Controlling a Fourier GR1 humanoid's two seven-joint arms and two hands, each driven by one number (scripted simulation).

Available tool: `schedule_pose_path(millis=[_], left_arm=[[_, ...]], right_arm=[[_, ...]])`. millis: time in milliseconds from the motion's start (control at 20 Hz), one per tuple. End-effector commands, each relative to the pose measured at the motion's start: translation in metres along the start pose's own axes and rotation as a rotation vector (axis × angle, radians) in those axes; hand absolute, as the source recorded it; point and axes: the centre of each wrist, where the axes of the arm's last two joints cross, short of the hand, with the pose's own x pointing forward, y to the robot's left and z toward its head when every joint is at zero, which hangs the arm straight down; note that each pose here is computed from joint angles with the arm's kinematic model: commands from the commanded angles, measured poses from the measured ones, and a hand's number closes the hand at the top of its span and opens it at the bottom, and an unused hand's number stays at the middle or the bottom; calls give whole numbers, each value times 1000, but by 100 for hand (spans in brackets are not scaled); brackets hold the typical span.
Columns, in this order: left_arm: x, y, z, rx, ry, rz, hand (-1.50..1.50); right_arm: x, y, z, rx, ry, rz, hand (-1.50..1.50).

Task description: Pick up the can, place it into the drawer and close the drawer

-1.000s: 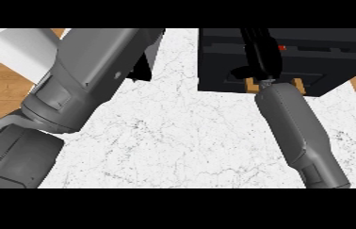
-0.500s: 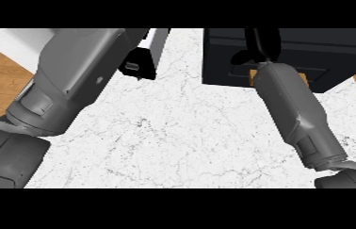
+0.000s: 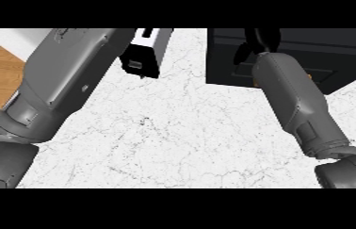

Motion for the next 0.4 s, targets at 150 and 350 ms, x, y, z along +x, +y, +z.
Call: schedule_pose_path(millis=[150, 350], left_arm=[[-2, 16, 7, -10, 5, -4, -150], [-4, 28, 10, -6, 8, 1, -150]], right_arm=[[22, -27, -30, -132, -2, -194, -150], [24, -33, -36, -124, -28, -212, -150]])
